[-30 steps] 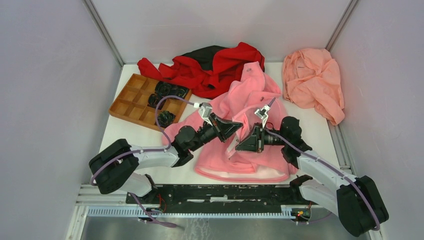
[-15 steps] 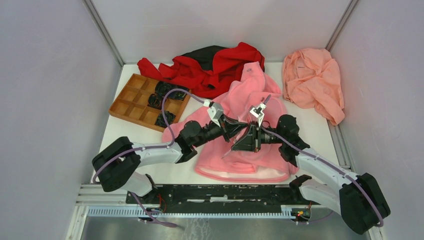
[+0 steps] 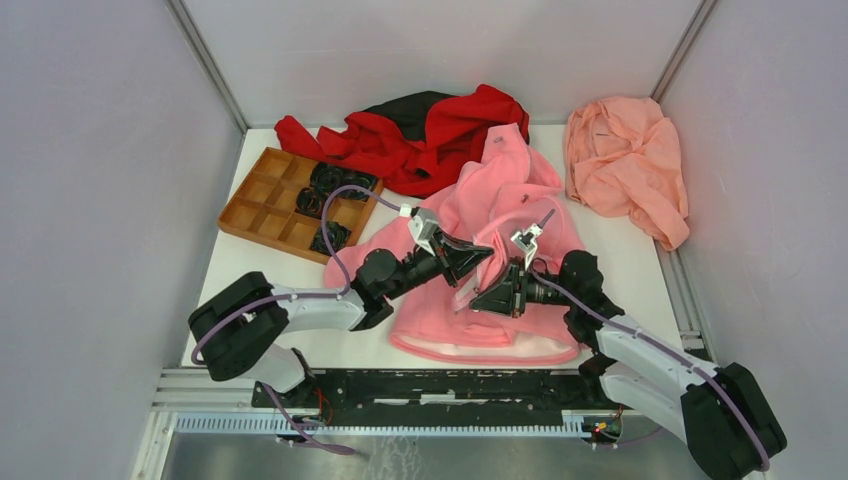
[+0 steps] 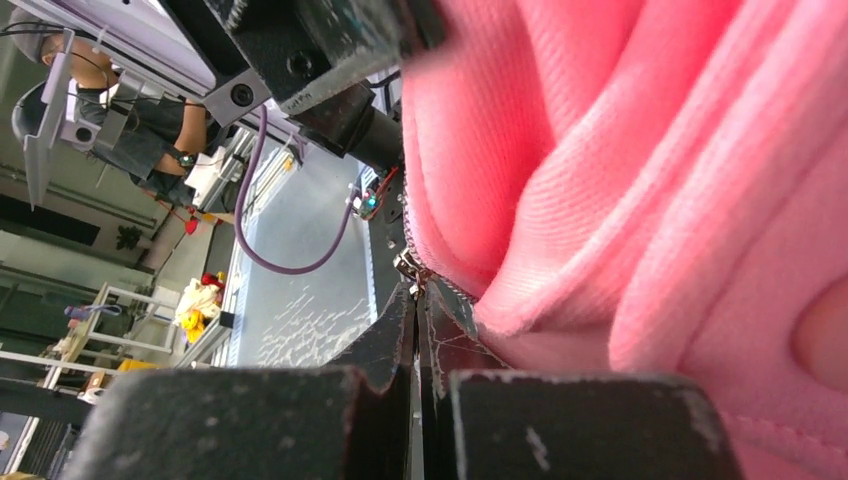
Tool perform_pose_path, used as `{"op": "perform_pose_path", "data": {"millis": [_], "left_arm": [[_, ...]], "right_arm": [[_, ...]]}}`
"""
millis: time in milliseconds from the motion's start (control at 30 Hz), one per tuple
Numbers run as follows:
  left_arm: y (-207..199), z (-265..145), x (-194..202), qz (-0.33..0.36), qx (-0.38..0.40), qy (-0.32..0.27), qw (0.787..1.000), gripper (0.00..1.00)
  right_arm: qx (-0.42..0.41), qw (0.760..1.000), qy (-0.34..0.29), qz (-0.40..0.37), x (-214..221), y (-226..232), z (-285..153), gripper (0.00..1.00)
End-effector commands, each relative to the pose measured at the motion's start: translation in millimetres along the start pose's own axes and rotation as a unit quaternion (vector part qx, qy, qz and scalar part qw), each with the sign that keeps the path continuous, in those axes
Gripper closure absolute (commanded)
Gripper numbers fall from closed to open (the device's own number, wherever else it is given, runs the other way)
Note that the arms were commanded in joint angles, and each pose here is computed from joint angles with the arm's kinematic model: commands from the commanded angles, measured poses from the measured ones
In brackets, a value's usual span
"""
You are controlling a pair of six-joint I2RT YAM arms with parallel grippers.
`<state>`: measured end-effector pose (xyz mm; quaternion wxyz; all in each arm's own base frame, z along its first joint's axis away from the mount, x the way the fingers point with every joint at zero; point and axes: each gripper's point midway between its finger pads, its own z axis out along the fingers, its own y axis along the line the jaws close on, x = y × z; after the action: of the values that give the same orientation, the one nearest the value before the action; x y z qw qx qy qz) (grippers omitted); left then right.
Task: Zip up the jacket
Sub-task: Adjust the zipper on the jacket.
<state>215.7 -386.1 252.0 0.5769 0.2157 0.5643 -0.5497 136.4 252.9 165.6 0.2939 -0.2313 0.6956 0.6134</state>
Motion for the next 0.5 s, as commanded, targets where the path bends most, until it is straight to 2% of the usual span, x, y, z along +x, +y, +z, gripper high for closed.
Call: {"op": "perform_pose_path", "data": {"millis": [0, 100, 167, 333, 467], "left_arm": [[-18.5, 10.9, -81.1, 0.002, 0.036, -0.137, 0.990, 0.98], [-25.2, 14.4, -57.2, 0.004, 0.055, -0.094, 0.994, 0.98], [-24.7, 14.4, -43.0, -0.001, 0.056, -0.076, 0.996, 0.98], [-20.6, 16.5, -29.9, -0.013, 0.054, -0.069, 0.996, 0.98], [-15.7, 20.4, -37.0, -0.024, 0.056, -0.081, 0.995, 0.98]], "right_arm": [[-0.061, 0.998, 0.021, 0.004, -0.6, 26.5, 0.8, 1.00], [-0.114, 0.993, -0.004, -0.019, -34.6, 55.5, 5.5, 1.00], [-0.129, 0.991, -0.007, -0.021, -42.2, 63.1, 10.2, 1.00], [-0.125, 0.991, 0.032, -0.015, -15.7, 54.9, 17.7, 1.00], [-0.105, 0.992, 0.066, -0.006, 13.2, 40.1, 13.8, 1.00]]}}
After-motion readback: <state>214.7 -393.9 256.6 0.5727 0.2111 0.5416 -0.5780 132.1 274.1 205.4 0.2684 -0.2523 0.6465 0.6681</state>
